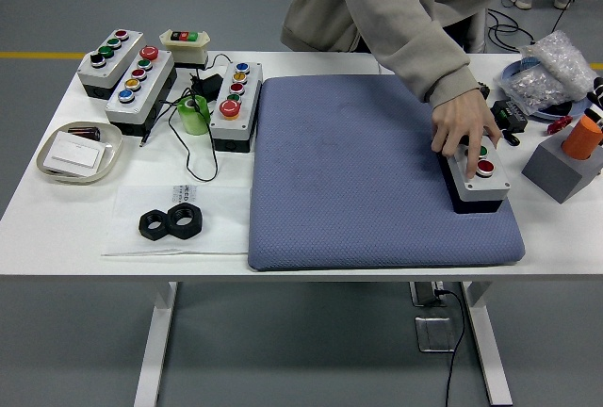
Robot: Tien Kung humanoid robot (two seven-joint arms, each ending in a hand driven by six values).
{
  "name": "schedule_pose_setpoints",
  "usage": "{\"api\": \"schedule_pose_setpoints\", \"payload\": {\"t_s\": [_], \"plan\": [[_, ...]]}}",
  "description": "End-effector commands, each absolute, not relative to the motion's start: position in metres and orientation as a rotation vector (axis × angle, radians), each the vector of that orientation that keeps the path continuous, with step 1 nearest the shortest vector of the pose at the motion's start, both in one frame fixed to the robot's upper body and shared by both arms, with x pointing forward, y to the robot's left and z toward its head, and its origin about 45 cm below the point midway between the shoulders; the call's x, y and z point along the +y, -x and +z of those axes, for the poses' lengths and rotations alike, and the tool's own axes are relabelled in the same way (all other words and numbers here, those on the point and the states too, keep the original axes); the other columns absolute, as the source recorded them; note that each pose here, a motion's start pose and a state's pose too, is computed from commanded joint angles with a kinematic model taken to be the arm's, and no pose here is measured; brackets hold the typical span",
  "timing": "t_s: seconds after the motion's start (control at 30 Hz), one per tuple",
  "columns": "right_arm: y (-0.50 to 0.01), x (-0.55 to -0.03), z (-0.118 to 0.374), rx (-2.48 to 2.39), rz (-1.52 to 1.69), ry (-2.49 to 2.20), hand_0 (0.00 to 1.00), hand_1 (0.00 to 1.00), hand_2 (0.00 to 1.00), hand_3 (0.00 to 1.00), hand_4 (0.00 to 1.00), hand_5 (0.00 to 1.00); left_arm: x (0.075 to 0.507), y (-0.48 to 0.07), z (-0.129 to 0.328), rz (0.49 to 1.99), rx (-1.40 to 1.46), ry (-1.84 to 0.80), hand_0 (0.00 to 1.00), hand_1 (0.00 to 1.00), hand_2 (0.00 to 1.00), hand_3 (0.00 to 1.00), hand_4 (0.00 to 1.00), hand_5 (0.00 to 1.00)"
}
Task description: Pick up the button,place it on the desk,press the button,press the button
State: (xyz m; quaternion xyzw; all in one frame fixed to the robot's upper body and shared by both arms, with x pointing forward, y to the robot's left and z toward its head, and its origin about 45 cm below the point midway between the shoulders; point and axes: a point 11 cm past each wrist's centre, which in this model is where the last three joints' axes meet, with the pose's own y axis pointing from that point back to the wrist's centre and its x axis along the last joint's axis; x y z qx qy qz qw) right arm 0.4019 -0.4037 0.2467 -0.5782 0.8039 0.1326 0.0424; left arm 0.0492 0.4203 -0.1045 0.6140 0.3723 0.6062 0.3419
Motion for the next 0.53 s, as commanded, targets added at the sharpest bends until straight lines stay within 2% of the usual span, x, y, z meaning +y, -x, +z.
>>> {"api": "schedule_pose_setpoints", "payload": {"t_s": [0.53], "plan": [[-0.3983,-0.407,0.2439,2.575,0.342,1.719,0.91,0.83,0.859,0.859,0.617,0.193,0.4202,-0.0452,-0.1051,1.575,0.974,-1.599,0.736,0.773,0.85,0.763,0.522,0.998]]}}
